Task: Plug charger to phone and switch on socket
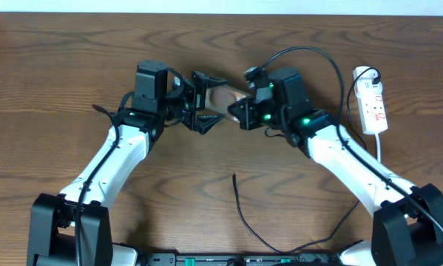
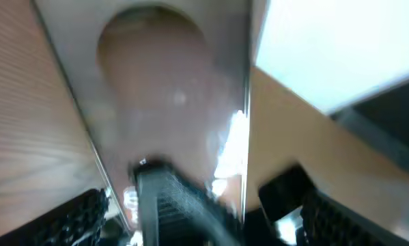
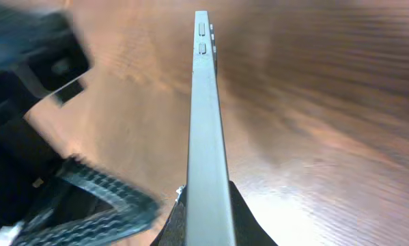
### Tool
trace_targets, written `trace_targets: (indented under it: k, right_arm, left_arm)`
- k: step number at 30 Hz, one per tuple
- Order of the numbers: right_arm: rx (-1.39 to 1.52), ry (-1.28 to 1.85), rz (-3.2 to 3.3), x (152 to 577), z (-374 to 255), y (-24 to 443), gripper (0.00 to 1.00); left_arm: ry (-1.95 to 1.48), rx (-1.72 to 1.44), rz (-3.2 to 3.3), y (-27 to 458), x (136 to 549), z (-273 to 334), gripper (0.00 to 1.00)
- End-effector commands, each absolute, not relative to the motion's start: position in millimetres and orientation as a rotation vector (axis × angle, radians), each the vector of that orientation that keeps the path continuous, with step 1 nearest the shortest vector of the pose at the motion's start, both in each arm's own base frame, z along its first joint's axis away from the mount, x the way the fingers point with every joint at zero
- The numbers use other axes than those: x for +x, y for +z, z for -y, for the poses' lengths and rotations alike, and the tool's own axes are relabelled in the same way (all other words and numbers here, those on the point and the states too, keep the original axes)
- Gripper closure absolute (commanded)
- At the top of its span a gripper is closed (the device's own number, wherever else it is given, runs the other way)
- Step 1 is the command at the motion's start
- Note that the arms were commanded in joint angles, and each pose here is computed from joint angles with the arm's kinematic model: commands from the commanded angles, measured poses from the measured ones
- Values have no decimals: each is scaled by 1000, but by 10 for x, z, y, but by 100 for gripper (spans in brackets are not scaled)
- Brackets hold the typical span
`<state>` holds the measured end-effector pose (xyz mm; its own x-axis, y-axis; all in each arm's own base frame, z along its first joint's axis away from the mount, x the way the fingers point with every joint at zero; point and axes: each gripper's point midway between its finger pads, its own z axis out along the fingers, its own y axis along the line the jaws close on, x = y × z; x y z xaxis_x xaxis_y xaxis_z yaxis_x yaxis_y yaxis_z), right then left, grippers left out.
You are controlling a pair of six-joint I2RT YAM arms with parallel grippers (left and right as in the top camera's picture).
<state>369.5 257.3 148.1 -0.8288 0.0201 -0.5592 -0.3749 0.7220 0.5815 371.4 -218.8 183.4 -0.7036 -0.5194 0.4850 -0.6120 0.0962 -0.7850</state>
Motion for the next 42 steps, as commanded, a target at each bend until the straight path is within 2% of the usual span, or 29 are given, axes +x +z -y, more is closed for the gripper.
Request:
trace_targets:
  k: [1, 3, 4, 5, 11, 16, 26, 34, 42]
  right_arm:
    - [-27, 985, -2385, 3912, -2334, 1568, 99]
    - [221, 1042, -2401, 4016, -2147, 1571, 99]
    - [468, 1122, -2399, 4071, -2057, 1586, 99]
    - [554, 1175, -2385, 4090, -2064, 1624, 99]
    - [645, 1384, -2302, 4141, -2218, 1883, 99]
    - [844, 1540, -2257, 4156, -2281, 2011, 98]
    - [1205, 1699, -2246, 4046, -2476, 2032, 99]
    - [1019, 1841, -2170, 4013, -2790, 2372, 99]
    - [971, 1900, -2161, 3920, -2979, 2477, 99]
  left_arm:
    - [1841, 948, 2249, 2161, 3633, 2304, 8]
    - [1922, 882, 2266, 2284, 3677, 2323, 8]
    - [1939, 874, 2270, 2307, 3692, 2318, 8]
    - [1940, 878, 2271, 2306, 3700, 2305, 8]
    - [1985, 848, 2347, 2304, 3783, 2174, 8]
    - [2033, 838, 2442, 2298, 3906, 1967, 8]
    - [2031, 1056, 2545, 2223, 4171, 1664, 7]
    - [2019, 1143, 2548, 2201, 4233, 1608, 8]
    - [1990, 1332, 2448, 2175, 4304, 1538, 8]
